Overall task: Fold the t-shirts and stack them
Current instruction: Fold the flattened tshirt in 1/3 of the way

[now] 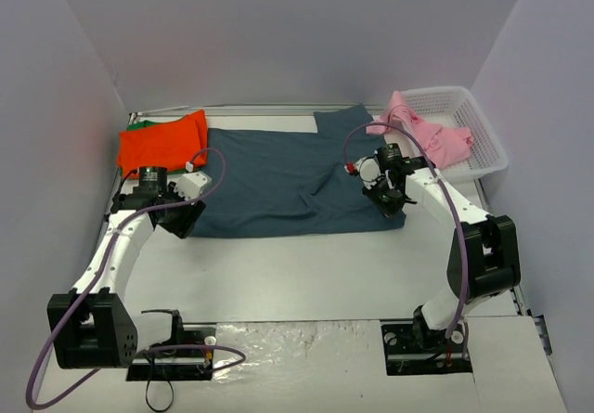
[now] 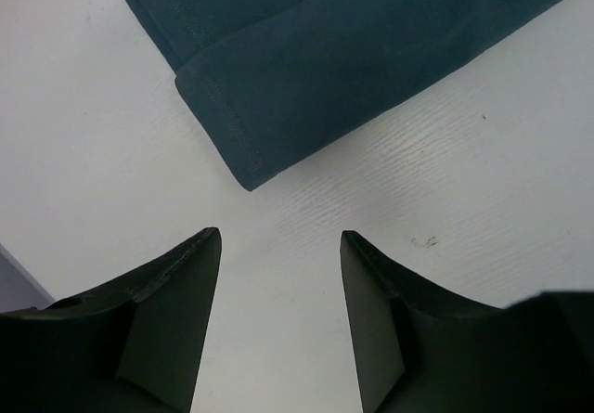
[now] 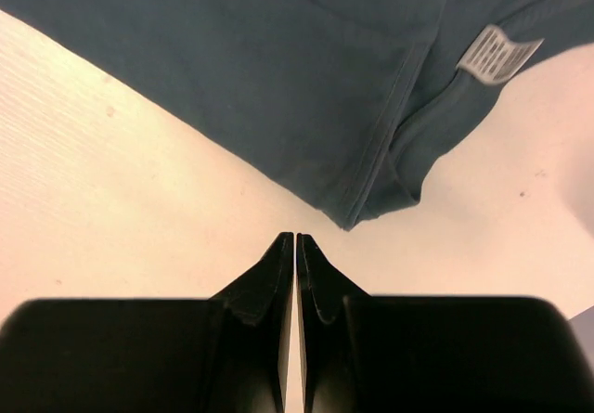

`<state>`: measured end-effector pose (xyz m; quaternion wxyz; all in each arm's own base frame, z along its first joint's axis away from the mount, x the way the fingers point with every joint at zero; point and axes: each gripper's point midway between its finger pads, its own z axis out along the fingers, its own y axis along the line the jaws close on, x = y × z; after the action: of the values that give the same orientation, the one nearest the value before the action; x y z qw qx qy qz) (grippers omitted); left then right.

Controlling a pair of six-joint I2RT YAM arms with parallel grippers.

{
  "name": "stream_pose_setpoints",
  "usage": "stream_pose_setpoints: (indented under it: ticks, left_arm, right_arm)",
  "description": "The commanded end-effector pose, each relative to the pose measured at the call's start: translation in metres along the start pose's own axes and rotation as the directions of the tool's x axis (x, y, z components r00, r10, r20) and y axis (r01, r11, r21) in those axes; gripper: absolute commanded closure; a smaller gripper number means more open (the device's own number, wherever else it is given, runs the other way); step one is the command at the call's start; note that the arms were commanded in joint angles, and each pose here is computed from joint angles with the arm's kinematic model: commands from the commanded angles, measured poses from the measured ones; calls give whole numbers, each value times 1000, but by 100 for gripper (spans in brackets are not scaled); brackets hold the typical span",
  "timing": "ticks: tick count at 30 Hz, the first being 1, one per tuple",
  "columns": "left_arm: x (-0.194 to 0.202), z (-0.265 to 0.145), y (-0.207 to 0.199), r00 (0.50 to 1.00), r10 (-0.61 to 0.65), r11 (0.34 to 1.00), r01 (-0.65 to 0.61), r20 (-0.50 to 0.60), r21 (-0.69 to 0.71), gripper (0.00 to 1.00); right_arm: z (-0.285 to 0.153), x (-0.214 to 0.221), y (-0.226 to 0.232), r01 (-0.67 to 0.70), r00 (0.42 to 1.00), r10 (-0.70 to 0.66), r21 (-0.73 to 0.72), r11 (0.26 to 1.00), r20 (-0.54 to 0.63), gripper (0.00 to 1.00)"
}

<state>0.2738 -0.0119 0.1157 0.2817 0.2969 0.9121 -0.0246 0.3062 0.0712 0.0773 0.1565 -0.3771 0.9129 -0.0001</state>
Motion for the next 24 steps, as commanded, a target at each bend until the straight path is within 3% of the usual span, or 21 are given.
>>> stream_pose_setpoints:
  ticks: [1,7,9,13,24]
  left_arm:
    - [-3,1,2,999,44,999,-44,4,1,47]
    - [0,14,8,999,33,999,-33,-28,-3,44]
    - [-1,16,10,999,23,1000,-23,-29,-7,43]
    - [-2,18,11,999,19,1000,-20,-27,-15,43]
    - [0,16,19,999,25,998,-28,-40,-54,42]
  right_arm:
    - [-2,18,1,-28,999,29,23,999,-45,98]
    - [10,28,-7,-43,994,45,22,999,-100,91]
    - [16,31,-10,-48,992,49,17,999,-119,77]
    - [19,32,-23,-60,990,64,35,998,-127,67]
    - [41,42,-40,-91,978,91,7,996,-187,67]
